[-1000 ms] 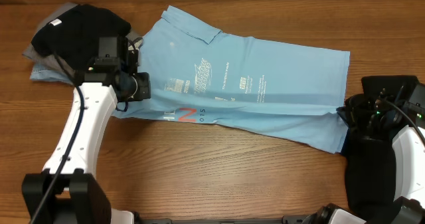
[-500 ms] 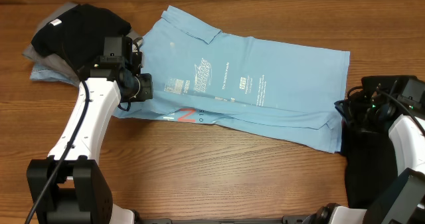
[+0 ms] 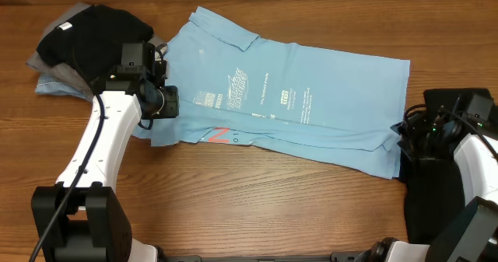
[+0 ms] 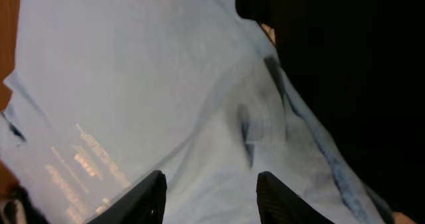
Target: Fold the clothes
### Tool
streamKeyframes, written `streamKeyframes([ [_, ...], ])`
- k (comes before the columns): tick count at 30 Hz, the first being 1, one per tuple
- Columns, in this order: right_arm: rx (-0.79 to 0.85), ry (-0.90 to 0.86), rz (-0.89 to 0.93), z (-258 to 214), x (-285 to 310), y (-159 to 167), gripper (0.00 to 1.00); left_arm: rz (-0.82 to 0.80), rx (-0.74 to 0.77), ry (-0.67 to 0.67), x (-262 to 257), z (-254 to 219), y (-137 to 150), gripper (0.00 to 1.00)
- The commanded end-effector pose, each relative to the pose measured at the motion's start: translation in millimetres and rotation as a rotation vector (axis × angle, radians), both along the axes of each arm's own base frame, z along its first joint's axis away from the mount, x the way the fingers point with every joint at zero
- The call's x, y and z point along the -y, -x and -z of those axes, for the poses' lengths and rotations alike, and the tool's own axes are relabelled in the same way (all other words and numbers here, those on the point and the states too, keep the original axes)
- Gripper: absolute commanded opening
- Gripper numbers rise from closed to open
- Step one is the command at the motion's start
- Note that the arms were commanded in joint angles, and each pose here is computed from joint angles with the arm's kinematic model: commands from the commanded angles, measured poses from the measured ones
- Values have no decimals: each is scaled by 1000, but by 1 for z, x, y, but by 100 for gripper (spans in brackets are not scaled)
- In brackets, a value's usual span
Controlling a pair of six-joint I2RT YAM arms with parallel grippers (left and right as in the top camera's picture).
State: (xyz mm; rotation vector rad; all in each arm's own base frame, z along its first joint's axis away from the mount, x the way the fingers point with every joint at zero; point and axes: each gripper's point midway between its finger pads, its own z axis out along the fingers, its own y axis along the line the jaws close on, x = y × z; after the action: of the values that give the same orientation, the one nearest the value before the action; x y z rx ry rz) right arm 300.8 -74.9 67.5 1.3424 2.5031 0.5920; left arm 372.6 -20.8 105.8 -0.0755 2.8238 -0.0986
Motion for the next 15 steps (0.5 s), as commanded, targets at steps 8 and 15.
streamKeyframes([
  [8,-57,-1,-21,51,-6,6,47,52,-51,103,21,-2,11,53],
  [15,-89,-32,-27,66,-9,7,31,49,-118,105,21,5,28,54],
])
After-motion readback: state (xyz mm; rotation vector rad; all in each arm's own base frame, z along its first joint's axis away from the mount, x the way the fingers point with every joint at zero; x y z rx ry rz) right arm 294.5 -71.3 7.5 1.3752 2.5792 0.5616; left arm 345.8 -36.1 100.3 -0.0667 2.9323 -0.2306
